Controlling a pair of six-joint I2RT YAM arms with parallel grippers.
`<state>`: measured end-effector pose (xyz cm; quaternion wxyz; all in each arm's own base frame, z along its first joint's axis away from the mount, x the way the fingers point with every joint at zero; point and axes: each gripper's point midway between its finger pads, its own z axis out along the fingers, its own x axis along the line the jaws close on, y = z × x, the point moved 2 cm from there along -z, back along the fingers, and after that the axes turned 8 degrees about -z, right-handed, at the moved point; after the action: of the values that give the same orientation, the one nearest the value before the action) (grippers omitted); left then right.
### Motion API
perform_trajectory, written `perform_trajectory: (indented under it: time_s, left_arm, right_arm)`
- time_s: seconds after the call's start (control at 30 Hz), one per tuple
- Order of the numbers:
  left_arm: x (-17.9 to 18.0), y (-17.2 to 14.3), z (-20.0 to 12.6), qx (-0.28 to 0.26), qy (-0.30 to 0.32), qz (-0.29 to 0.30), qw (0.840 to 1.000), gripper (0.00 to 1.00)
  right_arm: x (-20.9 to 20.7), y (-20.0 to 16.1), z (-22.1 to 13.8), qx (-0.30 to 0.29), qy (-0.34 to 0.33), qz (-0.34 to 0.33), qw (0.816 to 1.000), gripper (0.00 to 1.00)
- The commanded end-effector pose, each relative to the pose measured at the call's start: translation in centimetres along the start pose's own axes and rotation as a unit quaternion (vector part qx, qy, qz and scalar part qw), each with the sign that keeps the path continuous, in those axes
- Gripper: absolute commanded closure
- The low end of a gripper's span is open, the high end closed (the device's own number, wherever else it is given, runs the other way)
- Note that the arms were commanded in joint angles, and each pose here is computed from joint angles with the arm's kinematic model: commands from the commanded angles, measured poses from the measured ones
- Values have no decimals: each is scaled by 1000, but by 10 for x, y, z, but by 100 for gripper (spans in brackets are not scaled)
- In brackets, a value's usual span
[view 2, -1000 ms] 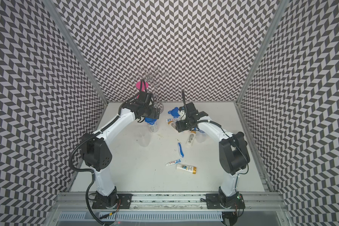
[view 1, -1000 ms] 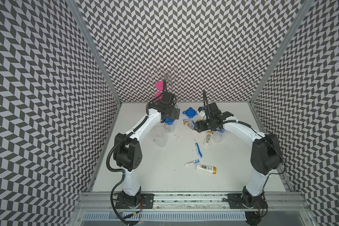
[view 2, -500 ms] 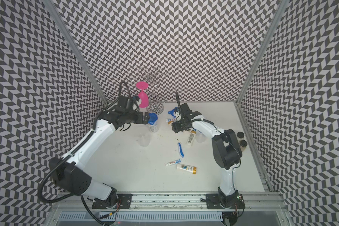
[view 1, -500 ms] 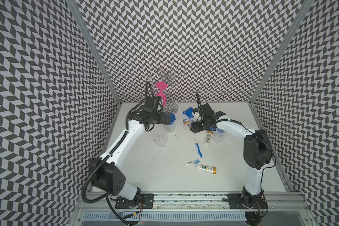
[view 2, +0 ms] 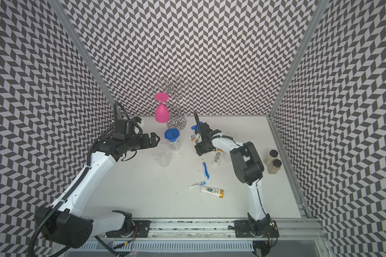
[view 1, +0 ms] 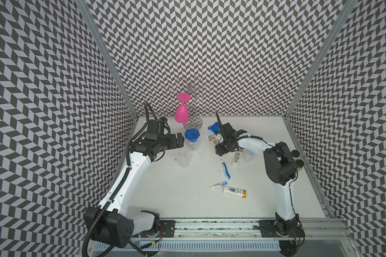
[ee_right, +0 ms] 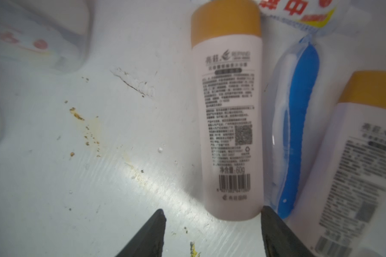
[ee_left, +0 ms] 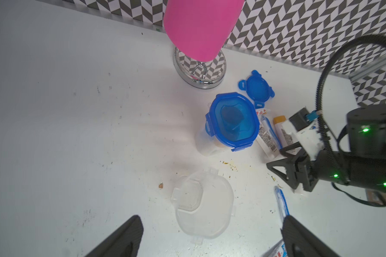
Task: Pack away toiletry kits
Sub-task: Pick up the toiletry item from the center of the board.
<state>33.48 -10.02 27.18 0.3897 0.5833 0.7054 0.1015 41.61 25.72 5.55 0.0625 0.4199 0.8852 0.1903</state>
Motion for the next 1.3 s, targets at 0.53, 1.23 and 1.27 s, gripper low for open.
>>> perform_trajectory:
  time_s: [0.53,1.23,1.27]
  left_arm:
    - [-19,5,4,0,-56,-11,998,1]
    - [-18,1,6,4,-61,-2,998,0]
    - [-18,0,6,5,-61,-2,998,1]
  right_arm:
    - [0,25,31,-14,-19,-2,1000,41]
    - [-2,14,31,-6,-30,5,1000,37]
    - [-2,16,34,-4,-27,5,1000,37]
